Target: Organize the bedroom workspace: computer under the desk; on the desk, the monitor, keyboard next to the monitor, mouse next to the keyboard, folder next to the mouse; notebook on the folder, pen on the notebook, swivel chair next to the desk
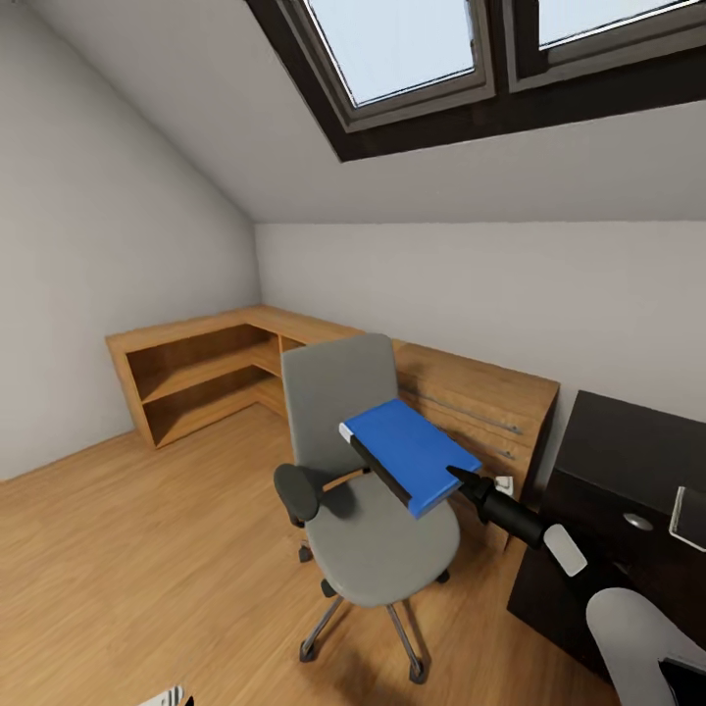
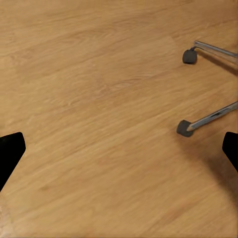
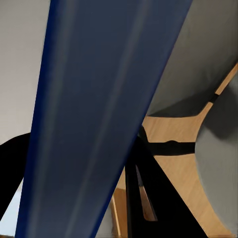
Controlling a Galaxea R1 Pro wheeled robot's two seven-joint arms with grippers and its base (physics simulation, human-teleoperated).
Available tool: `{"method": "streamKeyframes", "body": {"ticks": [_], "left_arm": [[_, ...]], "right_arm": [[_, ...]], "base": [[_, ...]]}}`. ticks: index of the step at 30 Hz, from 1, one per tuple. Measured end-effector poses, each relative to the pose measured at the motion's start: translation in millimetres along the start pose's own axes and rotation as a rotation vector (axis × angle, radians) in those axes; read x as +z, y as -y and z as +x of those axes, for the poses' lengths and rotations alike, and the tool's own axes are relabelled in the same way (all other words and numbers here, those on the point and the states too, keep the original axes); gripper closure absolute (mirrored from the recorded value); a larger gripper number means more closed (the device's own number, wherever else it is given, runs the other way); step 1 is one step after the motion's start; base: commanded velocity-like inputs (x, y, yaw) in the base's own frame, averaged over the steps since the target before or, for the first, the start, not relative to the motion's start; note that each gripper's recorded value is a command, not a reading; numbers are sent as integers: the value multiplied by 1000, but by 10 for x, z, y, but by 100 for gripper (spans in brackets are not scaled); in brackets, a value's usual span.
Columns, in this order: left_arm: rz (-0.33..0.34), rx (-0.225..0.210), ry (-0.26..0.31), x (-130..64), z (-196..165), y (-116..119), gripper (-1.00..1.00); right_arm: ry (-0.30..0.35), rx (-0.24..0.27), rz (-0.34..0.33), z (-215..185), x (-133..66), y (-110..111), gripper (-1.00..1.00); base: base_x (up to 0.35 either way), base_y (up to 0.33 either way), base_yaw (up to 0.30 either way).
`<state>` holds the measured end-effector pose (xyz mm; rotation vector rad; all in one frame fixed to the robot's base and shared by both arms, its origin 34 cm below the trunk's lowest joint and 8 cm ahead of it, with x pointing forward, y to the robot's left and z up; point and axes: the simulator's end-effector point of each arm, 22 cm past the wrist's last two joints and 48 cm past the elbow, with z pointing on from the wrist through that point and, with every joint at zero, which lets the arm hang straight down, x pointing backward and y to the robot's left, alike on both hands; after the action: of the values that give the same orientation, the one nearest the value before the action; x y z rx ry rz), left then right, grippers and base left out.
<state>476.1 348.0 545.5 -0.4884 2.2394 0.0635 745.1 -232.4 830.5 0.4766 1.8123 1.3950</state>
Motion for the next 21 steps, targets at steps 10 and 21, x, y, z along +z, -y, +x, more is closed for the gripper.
{"method": "streamKeyframes", "body": {"ticks": [10, 21], "left_arm": [[-4, 0, 11, -114, -122, 10, -100], [-5, 0, 10, -233, -259, 31, -100]], "right_arm": [[-26, -43, -5, -129, -57, -321, 100], [-54, -189, 170, -157, -434, -522, 100]], "base": [[0, 0, 0], [0, 0, 0]]}}
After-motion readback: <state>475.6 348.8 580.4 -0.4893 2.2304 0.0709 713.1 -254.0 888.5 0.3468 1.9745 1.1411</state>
